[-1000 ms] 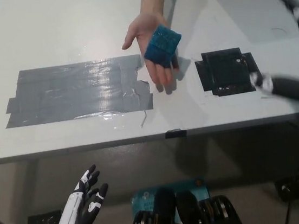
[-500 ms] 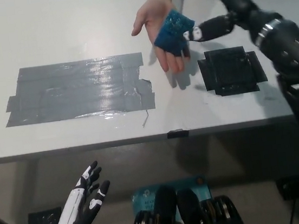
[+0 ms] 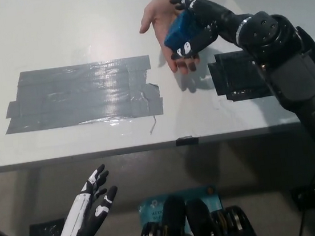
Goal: A person hands a rubik's cube to the robot and rhe robot picks it up with its right hand and places it on the black spot on the desk infron tof it
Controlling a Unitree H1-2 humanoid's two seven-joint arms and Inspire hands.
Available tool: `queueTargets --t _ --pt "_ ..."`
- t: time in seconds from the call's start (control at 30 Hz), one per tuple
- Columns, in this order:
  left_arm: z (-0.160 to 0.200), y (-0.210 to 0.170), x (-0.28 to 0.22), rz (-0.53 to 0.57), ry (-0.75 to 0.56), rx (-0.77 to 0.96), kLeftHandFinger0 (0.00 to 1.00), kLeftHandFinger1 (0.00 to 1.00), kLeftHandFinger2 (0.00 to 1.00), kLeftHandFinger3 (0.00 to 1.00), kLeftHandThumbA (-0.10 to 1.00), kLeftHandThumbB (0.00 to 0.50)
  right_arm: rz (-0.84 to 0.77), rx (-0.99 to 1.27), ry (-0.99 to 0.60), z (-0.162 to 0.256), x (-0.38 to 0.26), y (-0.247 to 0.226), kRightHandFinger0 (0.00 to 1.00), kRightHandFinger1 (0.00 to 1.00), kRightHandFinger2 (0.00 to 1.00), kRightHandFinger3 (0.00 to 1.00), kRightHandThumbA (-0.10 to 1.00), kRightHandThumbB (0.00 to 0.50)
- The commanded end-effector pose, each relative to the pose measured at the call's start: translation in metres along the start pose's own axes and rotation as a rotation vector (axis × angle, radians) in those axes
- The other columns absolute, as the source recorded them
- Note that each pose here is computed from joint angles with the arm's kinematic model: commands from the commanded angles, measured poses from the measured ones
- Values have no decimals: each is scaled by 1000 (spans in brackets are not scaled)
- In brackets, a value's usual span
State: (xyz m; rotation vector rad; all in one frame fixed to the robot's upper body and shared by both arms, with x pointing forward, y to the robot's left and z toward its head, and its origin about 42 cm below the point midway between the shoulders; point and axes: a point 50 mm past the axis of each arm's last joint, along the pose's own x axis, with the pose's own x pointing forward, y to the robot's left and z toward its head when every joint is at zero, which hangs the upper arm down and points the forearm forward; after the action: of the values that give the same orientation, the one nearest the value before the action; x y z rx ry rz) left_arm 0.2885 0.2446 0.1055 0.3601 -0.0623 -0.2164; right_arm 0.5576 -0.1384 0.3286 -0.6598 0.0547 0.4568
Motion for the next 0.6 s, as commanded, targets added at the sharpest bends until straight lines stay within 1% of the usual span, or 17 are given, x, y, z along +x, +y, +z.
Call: queueTargets --t 0.0,0.1,0.13,0.17,0.2,0.23,0.27,0.3,0.33,0.37,0.4,0.43,0.47,0.5,0.53,0.57 --pt "13 5 6 -11 -51 23 969 1000 1000 1000 840 132 -47 -76 -65 36 2 -21 1000 1000 1000 1000 989 425" --pt "14 6 7 -10 -51 29 968 1000 1000 1000 836 130 -78 -99 -60 34 1 -25 1000 1000 1000 1000 962 426" --pt "14 6 7 -9 -50 24 967 1000 1000 1000 836 131 -90 -96 -61 34 0 -26 1000 1000 1000 1000 933 415" --pt "14 6 7 -9 -49 24 966 1000 1000 1000 835 131 -103 -87 -65 34 0 -27 1000 1000 1000 1000 847 405" --pt "14 6 8 -10 -49 25 966 1000 1000 1000 835 131 -120 -74 -70 34 -1 -29 1000 1000 1000 1000 804 407" --pt "14 6 8 -8 -51 26 961 1000 1000 1000 830 127 -140 -60 -77 34 -2 -29 1000 1000 1000 1000 633 354" --pt "14 6 8 -8 -49 27 961 1000 1000 1000 830 130 -189 -75 -82 34 -2 -29 895 896 945 1000 312 299" --pt "14 6 8 -8 -49 29 961 1000 1000 1000 831 133 -207 -64 -97 34 -2 -28 449 569 697 815 5 287" --pt "15 6 8 -9 -48 28 963 1000 1000 1000 834 138 -212 -74 -105 33 -2 -27 245 360 431 539 -79 236" --pt "15 6 8 -10 -47 33 965 1000 1000 1000 839 140 -217 -99 -114 31 -2 -25 56 289 448 411 -99 237" --pt "15 6 9 -10 -48 34 965 1000 1000 1000 841 140 -220 -105 -114 31 -2 -25 23 361 677 567 -100 217" --pt "15 6 10 -9 -49 34 965 1000 1000 1000 842 141 -225 -135 -111 31 -3 -25 17 421 798 685 -100 214" --pt "15 6 10 -9 -50 34 966 1000 1000 1000 843 141 -226 -144 -109 31 -3 -25 18 526 921 815 -100 205" --pt "16 6 11 -9 -53 28 965 1000 1000 1000 837 134 -221 -153 -114 32 -4 -25 37 599 956 912 -100 209" --pt "16 6 12 -10 -54 28 964 1000 1000 1000 835 133 -220 -161 -118 32 -5 -26 70 643 997 959 -100 198" --pt "17 5 12 -10 -59 27 950 1000 1000 1000 821 123 -223 -166 -123 31 -5 -26 133 684 1000 982 -100 185"
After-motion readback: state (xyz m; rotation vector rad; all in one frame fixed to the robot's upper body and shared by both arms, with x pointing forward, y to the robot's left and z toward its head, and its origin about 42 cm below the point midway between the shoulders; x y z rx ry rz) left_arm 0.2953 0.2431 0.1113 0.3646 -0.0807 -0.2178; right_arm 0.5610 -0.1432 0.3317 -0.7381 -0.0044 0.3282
